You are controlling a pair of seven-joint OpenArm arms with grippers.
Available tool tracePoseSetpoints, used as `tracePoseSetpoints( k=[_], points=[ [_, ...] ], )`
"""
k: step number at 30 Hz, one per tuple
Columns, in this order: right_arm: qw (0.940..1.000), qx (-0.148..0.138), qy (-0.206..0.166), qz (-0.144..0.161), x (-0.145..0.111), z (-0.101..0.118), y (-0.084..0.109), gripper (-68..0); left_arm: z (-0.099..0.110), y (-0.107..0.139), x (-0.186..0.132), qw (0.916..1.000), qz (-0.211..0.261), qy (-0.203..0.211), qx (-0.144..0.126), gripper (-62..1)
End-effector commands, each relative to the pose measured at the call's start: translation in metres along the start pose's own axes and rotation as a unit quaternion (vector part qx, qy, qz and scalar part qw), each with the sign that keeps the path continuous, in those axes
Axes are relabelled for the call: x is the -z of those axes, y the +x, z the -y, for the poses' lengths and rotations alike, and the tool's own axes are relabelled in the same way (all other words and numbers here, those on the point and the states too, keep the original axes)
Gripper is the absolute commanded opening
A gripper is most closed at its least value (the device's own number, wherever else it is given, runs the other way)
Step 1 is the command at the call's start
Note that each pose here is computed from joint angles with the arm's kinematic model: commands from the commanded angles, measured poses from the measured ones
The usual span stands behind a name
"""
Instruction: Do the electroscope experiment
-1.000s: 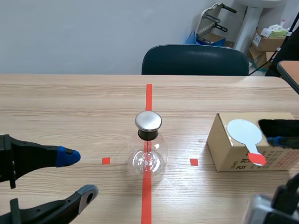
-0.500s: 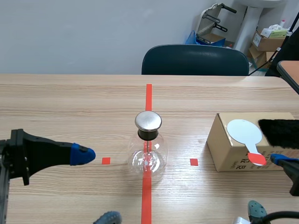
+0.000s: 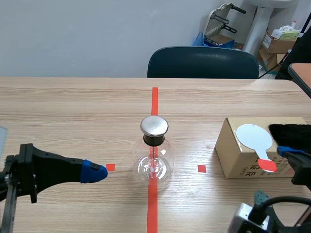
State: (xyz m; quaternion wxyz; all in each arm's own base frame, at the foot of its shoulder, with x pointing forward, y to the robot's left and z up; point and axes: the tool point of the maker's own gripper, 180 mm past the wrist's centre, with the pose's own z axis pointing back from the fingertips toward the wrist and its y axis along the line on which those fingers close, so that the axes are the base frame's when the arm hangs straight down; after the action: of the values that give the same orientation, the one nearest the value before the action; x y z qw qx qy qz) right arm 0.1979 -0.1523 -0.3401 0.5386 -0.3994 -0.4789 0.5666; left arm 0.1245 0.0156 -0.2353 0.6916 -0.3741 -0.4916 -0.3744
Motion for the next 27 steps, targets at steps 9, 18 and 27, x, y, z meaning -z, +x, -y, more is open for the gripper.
tracePoseSetpoints(
  k=[9, 18, 27],
  points=[
    [0.9999, -0.008, -0.014, 0.0, 0.017, 0.006, -0.008, 0.4, -0.002, 0.015, 0.003, 0.9997, 0.023, 0.0, 0.01, -3.4],
    [0.9999, -0.01, -0.008, 0.004, 0.03, 0.006, -0.011, 0.4, -0.002, 0.016, 0.003, 0.9997, 0.024, 0.0, 0.01, -3.4],
    [0.9998, -0.013, -0.007, 0.01, 0.031, 0.006, -0.009, 0.4, -0.002, 0.016, 0.003, 0.9997, 0.024, 0.0, 0.01, -3.4]
  ],
)
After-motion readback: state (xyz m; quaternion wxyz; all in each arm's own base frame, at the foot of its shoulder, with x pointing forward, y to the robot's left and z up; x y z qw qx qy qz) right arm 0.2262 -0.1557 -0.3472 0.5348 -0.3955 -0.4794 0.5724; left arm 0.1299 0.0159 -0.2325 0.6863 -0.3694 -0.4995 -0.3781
